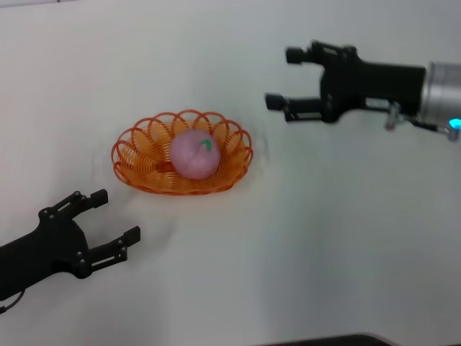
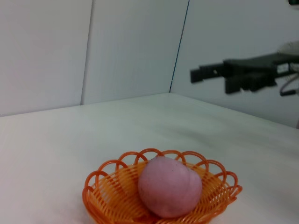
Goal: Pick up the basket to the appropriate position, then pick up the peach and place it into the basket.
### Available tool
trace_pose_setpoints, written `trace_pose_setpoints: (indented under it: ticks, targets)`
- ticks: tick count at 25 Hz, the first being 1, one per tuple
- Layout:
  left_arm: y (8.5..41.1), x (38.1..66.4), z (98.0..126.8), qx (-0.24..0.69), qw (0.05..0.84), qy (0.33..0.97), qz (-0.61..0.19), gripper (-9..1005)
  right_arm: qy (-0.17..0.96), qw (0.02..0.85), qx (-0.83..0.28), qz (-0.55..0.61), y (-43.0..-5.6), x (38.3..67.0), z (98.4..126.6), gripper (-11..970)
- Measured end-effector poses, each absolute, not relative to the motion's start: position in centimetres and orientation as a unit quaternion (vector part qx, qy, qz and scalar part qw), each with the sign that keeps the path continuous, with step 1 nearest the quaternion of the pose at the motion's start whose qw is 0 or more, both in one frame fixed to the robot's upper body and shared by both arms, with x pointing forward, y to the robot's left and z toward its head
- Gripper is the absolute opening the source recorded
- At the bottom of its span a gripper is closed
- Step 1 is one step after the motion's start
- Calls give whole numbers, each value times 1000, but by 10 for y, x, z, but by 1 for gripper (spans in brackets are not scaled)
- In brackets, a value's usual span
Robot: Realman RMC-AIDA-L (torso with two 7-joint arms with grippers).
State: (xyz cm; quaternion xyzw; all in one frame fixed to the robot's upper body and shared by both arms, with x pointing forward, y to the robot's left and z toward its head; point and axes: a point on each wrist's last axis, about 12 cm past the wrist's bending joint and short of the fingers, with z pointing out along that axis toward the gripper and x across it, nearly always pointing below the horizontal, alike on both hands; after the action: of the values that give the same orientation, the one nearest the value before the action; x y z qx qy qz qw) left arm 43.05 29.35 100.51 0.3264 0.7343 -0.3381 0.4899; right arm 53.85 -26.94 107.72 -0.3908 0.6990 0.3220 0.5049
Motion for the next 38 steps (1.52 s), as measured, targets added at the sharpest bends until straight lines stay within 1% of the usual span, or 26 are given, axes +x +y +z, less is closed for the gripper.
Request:
trace_pose_setpoints:
  ticks: [2, 7, 12, 16, 19, 25, 38]
  targets:
    - [293, 431, 1005, 327, 490, 734, -338, 888, 700, 500, -394, 322, -272, 533, 1074, 938]
    - [293, 433, 1006, 325, 494, 732, -339, 888, 697, 485, -418, 323, -281, 504, 1056, 938]
    - [292, 433, 1008, 320, 500, 728, -343, 888, 696, 471, -417, 345, -285, 476, 1041, 938]
    - [291, 433, 1008, 320, 501, 727, -345, 888, 711, 461, -413, 334, -291, 464, 1028, 938]
    - [293, 431, 1008, 319, 500, 728, -343, 888, 727, 455, -406, 316, -299, 462, 1022, 938]
    - [293, 430, 1007, 320, 498, 729, -344, 888, 732, 467, -393, 304, -308, 463, 1025, 938]
    - [292, 429, 1007, 321, 498, 727, -347, 888, 715, 474, -408, 312, -301, 472, 1032, 938]
